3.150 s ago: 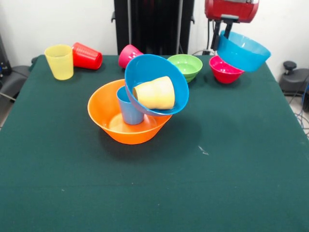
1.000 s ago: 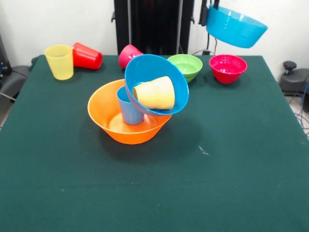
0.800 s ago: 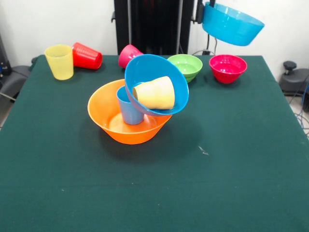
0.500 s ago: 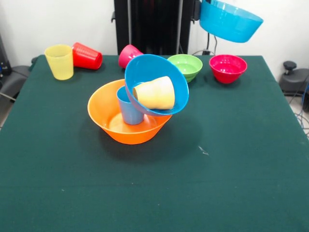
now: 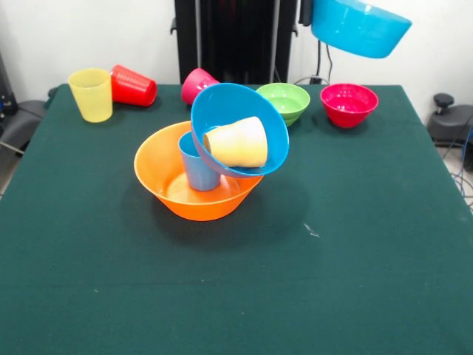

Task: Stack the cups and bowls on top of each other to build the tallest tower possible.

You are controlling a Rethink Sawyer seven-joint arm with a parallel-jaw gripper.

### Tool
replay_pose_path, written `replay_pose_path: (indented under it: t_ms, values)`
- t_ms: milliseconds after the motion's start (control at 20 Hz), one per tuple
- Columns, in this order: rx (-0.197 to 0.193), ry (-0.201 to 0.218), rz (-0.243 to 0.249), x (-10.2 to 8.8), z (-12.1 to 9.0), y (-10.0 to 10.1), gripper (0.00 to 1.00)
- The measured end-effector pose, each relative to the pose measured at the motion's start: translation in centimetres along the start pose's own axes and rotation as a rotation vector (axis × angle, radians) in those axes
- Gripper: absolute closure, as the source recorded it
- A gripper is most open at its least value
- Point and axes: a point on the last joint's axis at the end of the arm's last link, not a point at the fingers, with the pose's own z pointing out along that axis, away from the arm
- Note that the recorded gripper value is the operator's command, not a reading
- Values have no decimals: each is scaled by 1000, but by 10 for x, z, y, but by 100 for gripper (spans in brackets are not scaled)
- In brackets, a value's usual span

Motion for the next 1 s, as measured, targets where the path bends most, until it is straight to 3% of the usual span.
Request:
replay_pose_path:
  t_ms: [450,1000]
  values:
    - [-1,1,-45,1,5,-9,100]
    - [-28,24,-33,0,13,-33,100]
